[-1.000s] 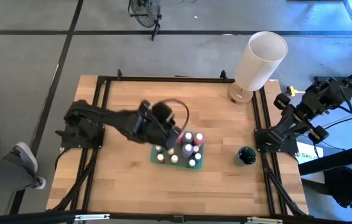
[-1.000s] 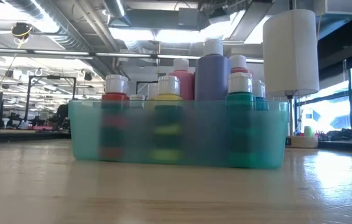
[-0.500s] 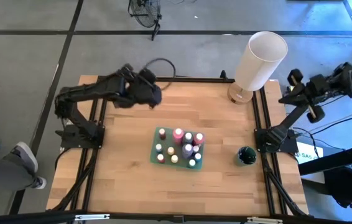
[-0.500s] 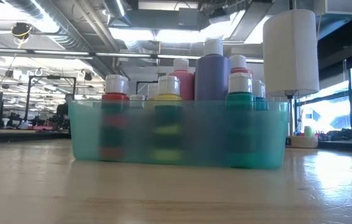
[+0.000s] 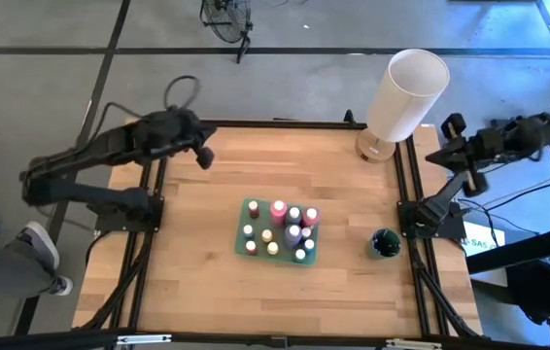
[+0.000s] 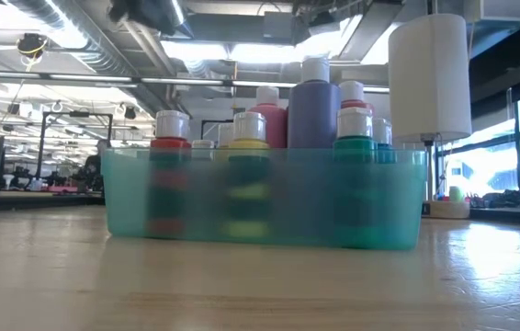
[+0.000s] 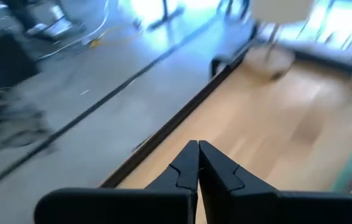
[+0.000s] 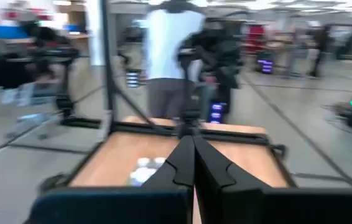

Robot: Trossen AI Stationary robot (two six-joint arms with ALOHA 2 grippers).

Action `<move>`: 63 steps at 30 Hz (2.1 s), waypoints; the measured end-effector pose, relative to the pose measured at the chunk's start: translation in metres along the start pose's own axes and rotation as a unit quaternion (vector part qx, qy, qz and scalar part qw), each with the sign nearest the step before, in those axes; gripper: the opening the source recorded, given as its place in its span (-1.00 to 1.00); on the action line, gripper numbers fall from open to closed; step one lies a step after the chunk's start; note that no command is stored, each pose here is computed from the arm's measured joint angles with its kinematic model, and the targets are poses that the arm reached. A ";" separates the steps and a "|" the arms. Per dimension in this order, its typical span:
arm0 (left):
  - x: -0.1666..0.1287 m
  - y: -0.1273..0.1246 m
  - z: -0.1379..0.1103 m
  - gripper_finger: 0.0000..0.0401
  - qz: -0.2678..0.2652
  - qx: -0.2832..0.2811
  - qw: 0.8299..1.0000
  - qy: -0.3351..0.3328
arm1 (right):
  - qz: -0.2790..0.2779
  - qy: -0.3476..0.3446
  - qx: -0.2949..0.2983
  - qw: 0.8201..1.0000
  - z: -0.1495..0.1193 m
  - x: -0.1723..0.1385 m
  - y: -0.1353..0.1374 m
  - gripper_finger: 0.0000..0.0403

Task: Pick & Place Paint Supplies
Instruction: Return to Home Position

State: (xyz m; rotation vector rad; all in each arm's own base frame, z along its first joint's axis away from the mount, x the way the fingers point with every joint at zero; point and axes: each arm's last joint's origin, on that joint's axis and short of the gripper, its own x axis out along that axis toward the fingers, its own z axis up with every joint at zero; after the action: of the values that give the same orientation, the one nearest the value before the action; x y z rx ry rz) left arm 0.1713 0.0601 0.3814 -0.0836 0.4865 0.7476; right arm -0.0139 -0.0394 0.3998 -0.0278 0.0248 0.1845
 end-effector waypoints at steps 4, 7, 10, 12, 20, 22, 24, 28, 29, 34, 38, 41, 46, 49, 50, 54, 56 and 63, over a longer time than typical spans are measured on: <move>0.001 0.013 -0.034 -0.99 -0.070 -0.054 0.994 -0.067 | -0.034 -0.005 0.003 0.999 -0.014 0.010 0.006 -1.00; 0.001 0.019 -0.056 -0.99 -0.103 -0.074 0.987 -0.104 | -0.035 -0.030 0.022 0.999 -0.023 0.019 0.012 -1.00; -0.002 0.024 -0.069 -0.99 -0.115 -0.087 0.979 -0.142 | -0.035 -0.041 0.031 0.998 -0.037 0.027 0.018 -1.00; -0.005 0.025 -0.077 -0.99 -0.120 -0.092 0.976 -0.160 | -0.038 -0.045 0.036 0.998 -0.050 0.032 0.022 -1.00; -0.014 0.026 -0.101 -0.99 -0.141 -0.107 0.967 -0.184 | -0.077 -0.097 0.082 0.989 -0.105 0.061 0.041 -1.00; -0.012 0.025 -0.109 -0.99 -0.146 -0.112 0.966 -0.184 | -0.084 -0.109 0.091 0.986 -0.117 0.070 0.047 -1.00; -0.010 0.024 -0.119 -0.99 -0.156 -0.109 0.965 -0.179 | -0.080 -0.109 0.082 0.987 -0.130 0.078 0.053 -1.00; -0.006 0.021 -0.134 -0.99 -0.189 -0.109 0.958 -0.185 | -0.101 -0.106 0.082 0.986 -0.151 0.089 0.060 -1.00; -0.006 0.020 -0.136 -0.99 -0.202 -0.108 0.954 -0.194 | -0.105 -0.107 0.083 0.985 -0.154 0.091 0.061 -1.00; 0.001 0.015 -0.150 -0.99 -0.259 -0.123 0.929 -0.233 | -0.123 -0.095 0.072 0.985 -0.170 0.097 0.063 -1.00; 0.008 0.012 -0.164 -0.99 -0.284 -0.126 0.913 -0.263 | -0.137 -0.094 0.069 0.984 -0.176 0.100 0.062 -1.00; 0.016 0.009 -0.178 -0.99 -0.290 -0.126 0.910 -0.269 | -0.147 -0.092 0.073 0.982 -0.178 0.101 0.061 -1.00; 0.029 0.005 -0.203 -0.99 -0.307 -0.127 0.906 -0.261 | -0.141 -0.086 0.088 0.982 -0.180 0.102 0.061 -1.00; 0.032 0.005 -0.209 -0.99 -0.311 -0.140 0.904 -0.258 | -0.140 -0.073 0.098 0.983 -0.184 0.103 0.061 -1.00; 0.033 0.005 -0.209 -0.99 -0.312 -0.138 0.905 -0.256 | -0.142 -0.068 0.102 0.982 -0.185 0.103 0.060 -1.00; 0.034 0.005 -0.211 -0.99 -0.301 -0.131 0.911 -0.249 | -0.149 -0.053 0.111 0.981 -0.195 0.107 0.061 -1.00; 0.036 0.005 -0.213 -0.99 -0.293 -0.133 0.916 -0.238 | -0.152 -0.048 0.109 0.981 -0.203 0.109 0.062 -1.00; 0.039 0.005 -0.219 -0.99 -0.279 -0.146 0.927 -0.203 | -0.093 -0.058 0.085 0.990 -0.221 0.116 0.068 -1.00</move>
State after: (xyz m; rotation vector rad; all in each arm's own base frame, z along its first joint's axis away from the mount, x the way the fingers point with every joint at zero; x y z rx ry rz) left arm 0.1065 0.0354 0.1699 -0.3257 -0.0579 0.2552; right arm 0.0828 0.0416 0.1746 0.1499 -0.0782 -0.0037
